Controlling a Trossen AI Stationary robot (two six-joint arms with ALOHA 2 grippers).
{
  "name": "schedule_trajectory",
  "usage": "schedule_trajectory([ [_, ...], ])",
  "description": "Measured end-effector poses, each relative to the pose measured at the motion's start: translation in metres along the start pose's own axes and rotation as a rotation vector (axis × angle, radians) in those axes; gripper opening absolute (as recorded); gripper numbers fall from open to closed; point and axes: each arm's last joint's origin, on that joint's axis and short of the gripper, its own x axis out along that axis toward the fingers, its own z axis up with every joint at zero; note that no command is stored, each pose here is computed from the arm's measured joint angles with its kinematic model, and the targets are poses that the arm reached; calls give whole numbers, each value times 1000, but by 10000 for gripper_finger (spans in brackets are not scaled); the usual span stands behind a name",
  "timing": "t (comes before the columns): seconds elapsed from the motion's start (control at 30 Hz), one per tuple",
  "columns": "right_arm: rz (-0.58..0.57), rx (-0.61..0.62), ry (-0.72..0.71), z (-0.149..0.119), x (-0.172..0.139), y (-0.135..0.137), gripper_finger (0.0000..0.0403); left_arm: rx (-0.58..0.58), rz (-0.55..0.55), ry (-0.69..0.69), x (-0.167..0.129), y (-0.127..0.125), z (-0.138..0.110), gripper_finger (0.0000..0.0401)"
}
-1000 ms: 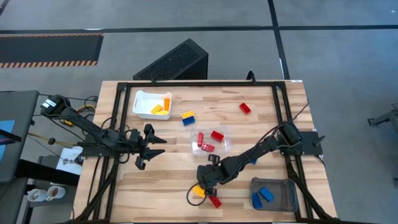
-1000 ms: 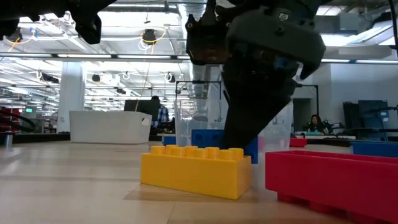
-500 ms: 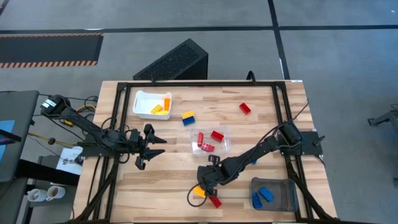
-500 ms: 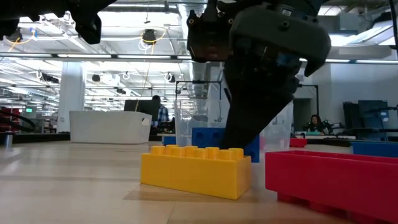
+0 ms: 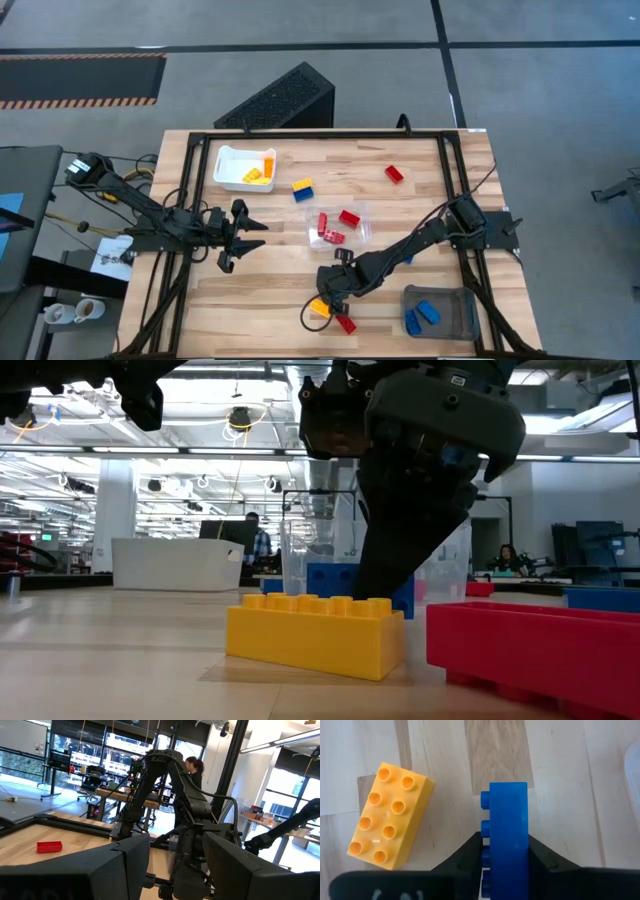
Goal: Sort & place blocks by color
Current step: Put the blue game piece into the black bin
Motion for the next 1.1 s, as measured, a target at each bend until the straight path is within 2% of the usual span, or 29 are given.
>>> schedule_trajectory([
  [0.4, 1, 0, -1, 0, -1, 0, 108, 0, 0, 0, 0, 0, 0, 173],
  [1.1, -15, 2, -136, 17, -53, -5, 109, 2, 0, 1, 0, 0, 0, 173],
])
